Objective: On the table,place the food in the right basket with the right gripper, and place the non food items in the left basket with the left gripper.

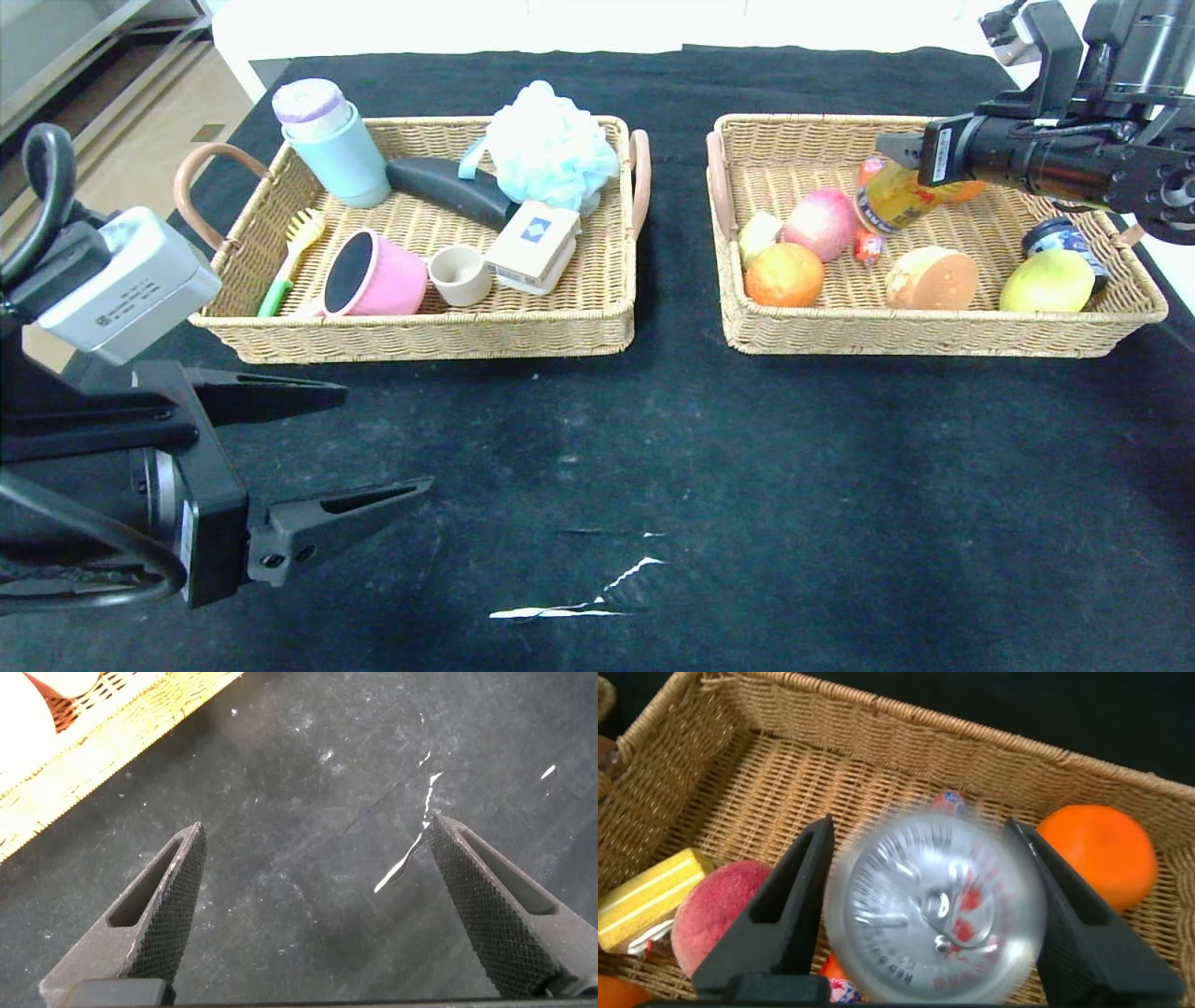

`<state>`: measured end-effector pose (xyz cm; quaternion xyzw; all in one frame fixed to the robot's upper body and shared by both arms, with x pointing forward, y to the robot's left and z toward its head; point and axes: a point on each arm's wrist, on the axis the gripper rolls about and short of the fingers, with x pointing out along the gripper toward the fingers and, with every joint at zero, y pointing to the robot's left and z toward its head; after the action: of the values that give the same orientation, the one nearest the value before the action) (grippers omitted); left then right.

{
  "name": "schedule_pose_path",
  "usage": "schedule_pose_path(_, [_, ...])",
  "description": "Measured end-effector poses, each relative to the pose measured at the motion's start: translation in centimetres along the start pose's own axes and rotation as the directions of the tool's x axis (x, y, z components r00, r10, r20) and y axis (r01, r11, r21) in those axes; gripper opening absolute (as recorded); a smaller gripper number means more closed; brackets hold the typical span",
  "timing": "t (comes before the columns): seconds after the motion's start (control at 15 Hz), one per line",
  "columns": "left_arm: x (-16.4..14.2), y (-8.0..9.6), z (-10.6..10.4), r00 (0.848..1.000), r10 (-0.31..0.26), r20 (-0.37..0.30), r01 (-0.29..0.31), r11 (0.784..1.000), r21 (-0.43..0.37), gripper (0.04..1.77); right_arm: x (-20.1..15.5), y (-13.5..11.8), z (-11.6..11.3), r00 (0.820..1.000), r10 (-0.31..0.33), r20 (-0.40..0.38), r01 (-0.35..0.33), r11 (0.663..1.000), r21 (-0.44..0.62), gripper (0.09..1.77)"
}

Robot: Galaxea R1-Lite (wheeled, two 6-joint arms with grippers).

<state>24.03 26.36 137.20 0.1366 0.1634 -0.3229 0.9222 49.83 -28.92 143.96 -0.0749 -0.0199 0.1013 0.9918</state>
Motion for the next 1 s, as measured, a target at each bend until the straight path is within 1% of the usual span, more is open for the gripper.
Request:
schedule_pose_path(0.27, [-0.03, -0.01, 0.03, 1.000, 0.000, 0.002, 0.000, 1.000, 0.000, 1.72, 0.02, 0.00, -0.07, 1.000, -0.001, -0.004, 0.001, 1.000, 0.002, 1.49])
schedule_pose_path(0.47, [-0.05, -0.01, 0.03, 1.000, 0.001, 0.002, -0.001, 1.000, 0.001, 1.72, 0.02, 0.00, -0.10, 1.000, -0.003, -0.006, 0.003, 1.000, 0.004, 1.56])
schedule_pose_path(0.8, [-0.06, 0.02, 0.07, 1.000, 0.004, 0.006, -0.004, 1.000, -0.001, 1.72, 0.00, 0.08, -0.29, 1.000, -0.006, -0.015, 0.006, 0.999, 0.051, 1.63])
schedule_pose_path(1.0, [-0.18, 0.01, 0.11, 1.000, 0.007, 0.009, -0.007, 1.000, -0.002, 1.72, -0.69, 0.21, -0.18, 0.999, 0.005, -0.043, -0.003, 0.999, 0.054, 1.66])
